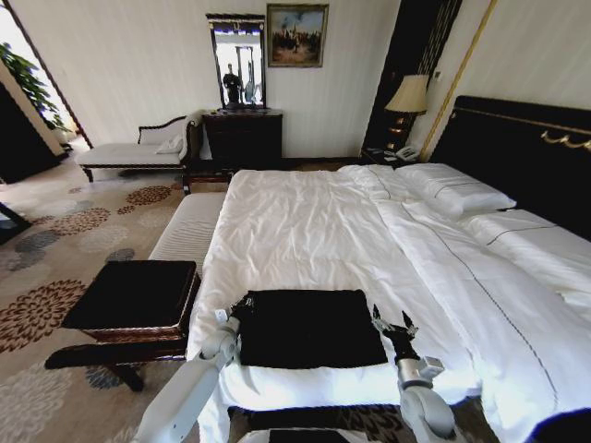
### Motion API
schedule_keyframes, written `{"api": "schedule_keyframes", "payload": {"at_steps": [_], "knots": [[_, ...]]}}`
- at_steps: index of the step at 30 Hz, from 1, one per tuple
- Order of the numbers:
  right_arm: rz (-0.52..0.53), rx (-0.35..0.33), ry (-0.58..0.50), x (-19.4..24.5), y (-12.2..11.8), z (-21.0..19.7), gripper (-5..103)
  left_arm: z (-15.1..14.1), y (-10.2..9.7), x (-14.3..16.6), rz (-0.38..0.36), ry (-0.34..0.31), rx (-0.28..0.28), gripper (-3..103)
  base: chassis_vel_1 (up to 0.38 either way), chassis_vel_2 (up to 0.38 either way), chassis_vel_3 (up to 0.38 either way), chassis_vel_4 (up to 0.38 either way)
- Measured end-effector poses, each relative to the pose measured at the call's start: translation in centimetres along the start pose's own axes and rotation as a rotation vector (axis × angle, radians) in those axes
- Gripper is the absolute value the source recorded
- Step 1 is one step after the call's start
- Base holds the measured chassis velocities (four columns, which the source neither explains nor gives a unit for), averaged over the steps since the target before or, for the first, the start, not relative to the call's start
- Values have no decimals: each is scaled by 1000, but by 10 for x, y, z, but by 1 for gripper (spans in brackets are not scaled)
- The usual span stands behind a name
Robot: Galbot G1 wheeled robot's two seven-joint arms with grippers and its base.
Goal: Fold the clothes on the bed and place them into the basket.
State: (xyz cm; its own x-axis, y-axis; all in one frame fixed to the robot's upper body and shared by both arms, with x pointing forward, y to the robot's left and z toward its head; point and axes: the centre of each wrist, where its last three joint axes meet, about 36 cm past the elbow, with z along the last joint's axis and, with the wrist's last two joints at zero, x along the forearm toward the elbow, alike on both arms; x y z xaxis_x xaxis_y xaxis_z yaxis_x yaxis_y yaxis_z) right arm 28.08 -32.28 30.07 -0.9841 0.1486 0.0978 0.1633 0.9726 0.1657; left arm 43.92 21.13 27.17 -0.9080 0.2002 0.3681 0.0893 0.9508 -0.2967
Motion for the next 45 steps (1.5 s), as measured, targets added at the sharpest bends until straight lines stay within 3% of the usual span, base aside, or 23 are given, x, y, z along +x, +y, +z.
{"api": "schedule_keyframes", "payload": {"at_steps": [2,14,15,18,19,20,21,26,33,40,45], "knots": [[1,0,0,-3,0,0,100,-1,-1,3,-4,-10,-3,1,0,0,0,0],[-18,-22,6,-36,-6,-12,100,-4,0,18,8,-73,-79,0,0,0,0,0],[-23,-82,27,-47,-3,-19,100,-3,0,20,7,-77,-85,0,0,0,0,0],[-38,-384,162,-80,8,-45,100,-1,-1,24,8,-86,-97,0,0,0,0,0],[-38,-384,162,-80,8,-45,100,-1,-1,24,8,-86,-97,0,0,0,0,0],[-49,-443,188,-98,7,-51,100,-1,-2,26,11,-88,-101,0,0,0,0,0],[-54,-457,206,-114,1,-52,100,-1,-2,28,11,-90,-104,0,0,0,0,0],[-38,-439,263,-153,-28,-44,100,-5,-5,30,10,-99,-104,0,0,0,0,0],[-23,-451,318,-155,-47,-20,100,-6,-3,33,12,-99,-109,0,0,0,0,0],[-59,-476,344,-154,-38,-7,101,-6,-2,31,10,-99,-110,0,0,0,0,0],[-98,-483,370,-150,-19,4,91,-6,-2,30,9,-97,-110,0,0,0,0,0]]}}
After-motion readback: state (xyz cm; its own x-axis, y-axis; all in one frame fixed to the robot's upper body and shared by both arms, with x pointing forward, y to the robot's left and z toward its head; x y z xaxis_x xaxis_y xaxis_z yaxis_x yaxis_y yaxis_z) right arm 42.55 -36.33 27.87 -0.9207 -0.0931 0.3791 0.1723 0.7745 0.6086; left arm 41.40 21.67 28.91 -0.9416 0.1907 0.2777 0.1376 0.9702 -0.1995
